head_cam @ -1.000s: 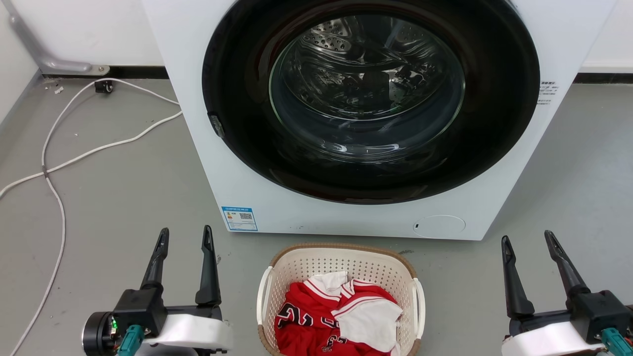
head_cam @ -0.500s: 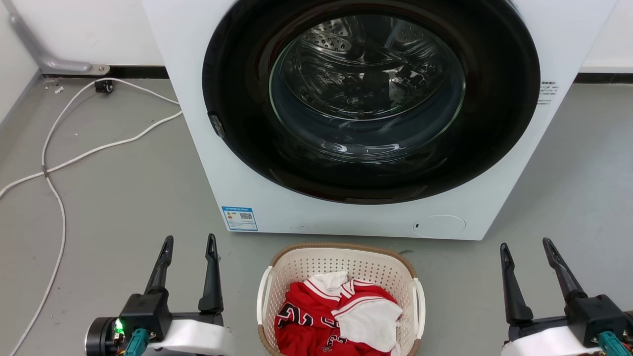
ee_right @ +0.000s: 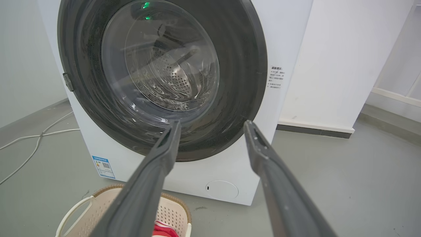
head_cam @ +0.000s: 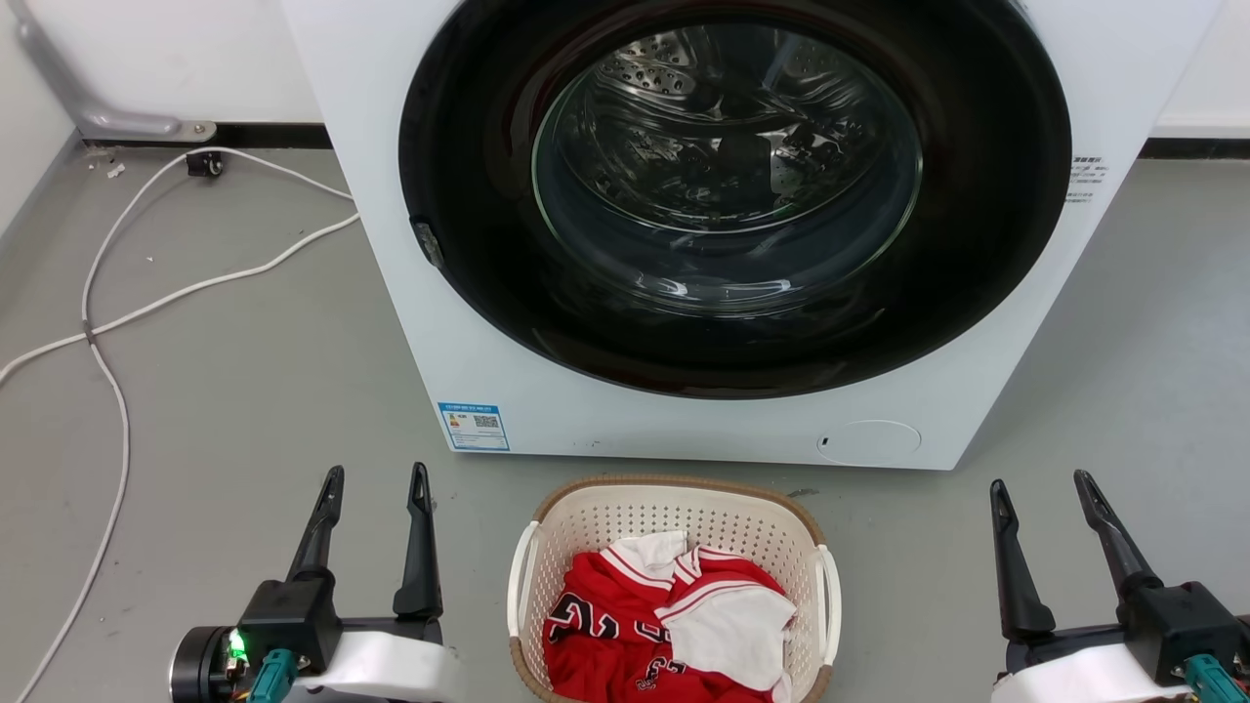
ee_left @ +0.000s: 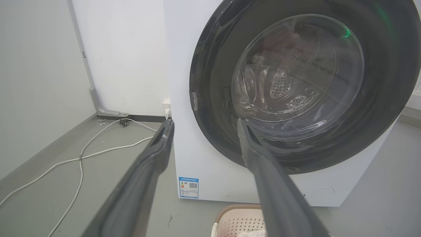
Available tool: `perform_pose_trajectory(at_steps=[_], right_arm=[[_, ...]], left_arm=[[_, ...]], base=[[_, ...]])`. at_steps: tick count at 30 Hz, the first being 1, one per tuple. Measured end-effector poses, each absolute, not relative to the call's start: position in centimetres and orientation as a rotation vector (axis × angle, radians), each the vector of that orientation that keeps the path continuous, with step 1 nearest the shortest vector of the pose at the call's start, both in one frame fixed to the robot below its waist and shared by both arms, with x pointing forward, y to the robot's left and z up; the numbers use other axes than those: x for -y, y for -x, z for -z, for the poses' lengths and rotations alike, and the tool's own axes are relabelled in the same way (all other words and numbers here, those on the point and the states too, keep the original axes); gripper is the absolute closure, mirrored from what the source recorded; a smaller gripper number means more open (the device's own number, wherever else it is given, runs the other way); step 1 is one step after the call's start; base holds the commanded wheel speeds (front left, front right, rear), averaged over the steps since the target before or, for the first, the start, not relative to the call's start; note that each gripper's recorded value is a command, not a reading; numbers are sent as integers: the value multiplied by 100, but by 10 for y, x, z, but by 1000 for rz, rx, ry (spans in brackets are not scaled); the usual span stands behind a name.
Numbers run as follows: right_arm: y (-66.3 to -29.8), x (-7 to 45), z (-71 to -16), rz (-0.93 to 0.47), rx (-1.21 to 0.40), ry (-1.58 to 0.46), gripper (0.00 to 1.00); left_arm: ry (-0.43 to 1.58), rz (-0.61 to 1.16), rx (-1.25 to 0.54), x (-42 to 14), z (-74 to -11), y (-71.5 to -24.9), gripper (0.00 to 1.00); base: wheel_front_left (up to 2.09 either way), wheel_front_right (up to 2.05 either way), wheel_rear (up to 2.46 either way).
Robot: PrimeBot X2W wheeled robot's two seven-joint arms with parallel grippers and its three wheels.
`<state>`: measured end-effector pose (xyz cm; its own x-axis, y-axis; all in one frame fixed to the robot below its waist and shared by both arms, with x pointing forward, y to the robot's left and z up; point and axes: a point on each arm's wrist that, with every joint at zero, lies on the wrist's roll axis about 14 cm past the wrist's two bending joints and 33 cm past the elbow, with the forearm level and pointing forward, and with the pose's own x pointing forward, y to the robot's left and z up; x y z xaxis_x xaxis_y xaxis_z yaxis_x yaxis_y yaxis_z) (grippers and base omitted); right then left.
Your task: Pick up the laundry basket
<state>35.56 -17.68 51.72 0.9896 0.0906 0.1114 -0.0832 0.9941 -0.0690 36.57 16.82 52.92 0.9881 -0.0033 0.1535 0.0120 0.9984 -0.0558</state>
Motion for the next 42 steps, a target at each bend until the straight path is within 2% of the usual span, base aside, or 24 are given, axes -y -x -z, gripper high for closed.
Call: perform_pose_trajectory(at_steps=[7,17,22,23,26,27,28,42], right_arm=[[-371,170,-516,-107,114,60,0],[-430,140,-485,-202,45,98,0],[-458,130,-439,-244,-68,121,0],[-470,126,-408,-265,-145,134,0],[-475,124,-370,-290,-242,153,0],[-476,125,-332,-302,-347,157,0],[-476,125,-322,-308,-376,158,0],[-462,128,-216,-357,-673,162,0]], left_arm=[[58,10,148,-171,-526,-383,0],[50,76,73,-165,-495,-447,0],[39,111,-44,-162,-449,-478,0],[38,136,-147,-157,-409,-490,0],[32,161,-210,-152,-382,-505,0],[33,179,-286,-148,-350,-511,0],[38,183,-313,-146,-339,-512,0],[25,289,-625,-121,-217,-502,0]], base=[[0,0,0],[0,0,0],[0,0,0],[0,0,0],[0,0,0],[0,0,0],[0,0,0],[0,0,0]])
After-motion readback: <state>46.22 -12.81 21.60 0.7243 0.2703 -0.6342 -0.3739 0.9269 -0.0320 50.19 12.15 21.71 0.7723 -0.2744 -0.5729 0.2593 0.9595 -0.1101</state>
